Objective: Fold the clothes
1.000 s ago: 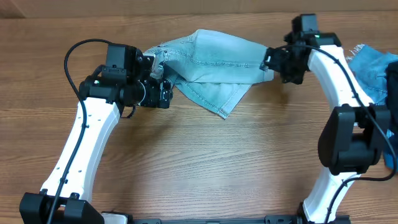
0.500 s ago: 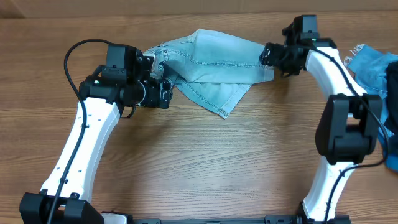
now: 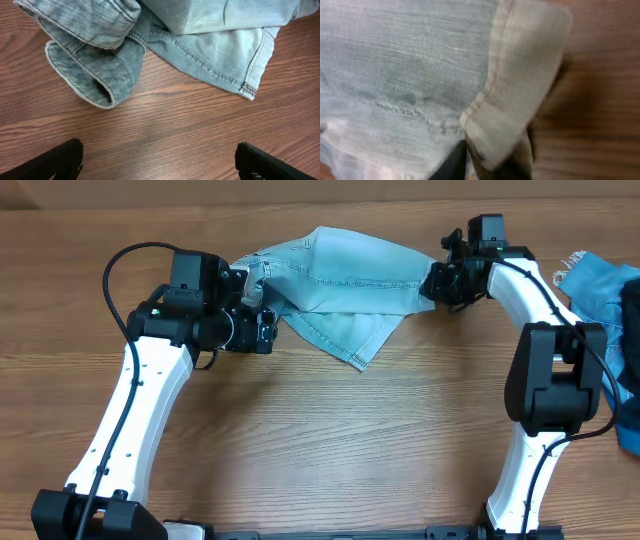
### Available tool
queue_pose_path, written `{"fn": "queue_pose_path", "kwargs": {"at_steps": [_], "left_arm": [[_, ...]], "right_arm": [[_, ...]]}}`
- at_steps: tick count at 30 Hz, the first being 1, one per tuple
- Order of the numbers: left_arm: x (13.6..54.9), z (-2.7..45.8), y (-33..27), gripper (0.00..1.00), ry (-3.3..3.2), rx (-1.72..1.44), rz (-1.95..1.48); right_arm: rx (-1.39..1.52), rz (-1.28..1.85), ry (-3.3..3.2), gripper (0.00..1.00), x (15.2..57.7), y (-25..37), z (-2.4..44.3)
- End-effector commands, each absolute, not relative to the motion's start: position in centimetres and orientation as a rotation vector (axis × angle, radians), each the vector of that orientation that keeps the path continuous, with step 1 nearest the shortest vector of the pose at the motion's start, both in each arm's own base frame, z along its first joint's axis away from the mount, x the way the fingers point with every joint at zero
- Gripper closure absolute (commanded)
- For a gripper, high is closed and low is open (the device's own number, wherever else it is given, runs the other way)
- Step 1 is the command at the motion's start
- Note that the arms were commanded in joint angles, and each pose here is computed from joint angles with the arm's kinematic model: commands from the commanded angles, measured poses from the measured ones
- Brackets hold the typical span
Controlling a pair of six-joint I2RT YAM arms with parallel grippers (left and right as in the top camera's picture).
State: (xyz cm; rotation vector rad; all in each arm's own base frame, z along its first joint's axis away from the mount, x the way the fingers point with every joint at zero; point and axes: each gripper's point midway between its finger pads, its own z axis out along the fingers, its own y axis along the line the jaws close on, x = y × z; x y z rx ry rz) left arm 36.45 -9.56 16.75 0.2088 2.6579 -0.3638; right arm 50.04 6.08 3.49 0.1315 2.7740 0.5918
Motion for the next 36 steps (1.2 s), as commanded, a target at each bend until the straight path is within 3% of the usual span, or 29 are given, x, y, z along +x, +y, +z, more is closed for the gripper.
{"fn": "queue_pose_path", "kwargs": {"at_steps": [1,8,13,30,36], "left_arm": [[37.0,17.9,-9.5,0.0,2.626,0.191,-0.354],[37.6,19.9,-9.2,0.04,2.566,0.188,-0.327],[38.9,20.7,-7.7,0.0,2.511,0.212,-0.184],[37.6,13.2,-10.4,0.0,2.787,0.042,-0.447],[39.2,10.2,-9.6,0.0,2.825,-0.092,-0.461]], "right_arm": [[0.084,0.706,2.709,0.96,49.3,7.3,8.5],[0.046,0.657,2.598,0.96,42.3,7.4,22.7],[0.012,0.582,2.449,0.96,39.7,6.7,29.1],[0.023,0.559,2.462,0.96,39.1,6.5,29.1],[0.022,0.559,2.46,0.96,39.2,6.5,29.2]]}}
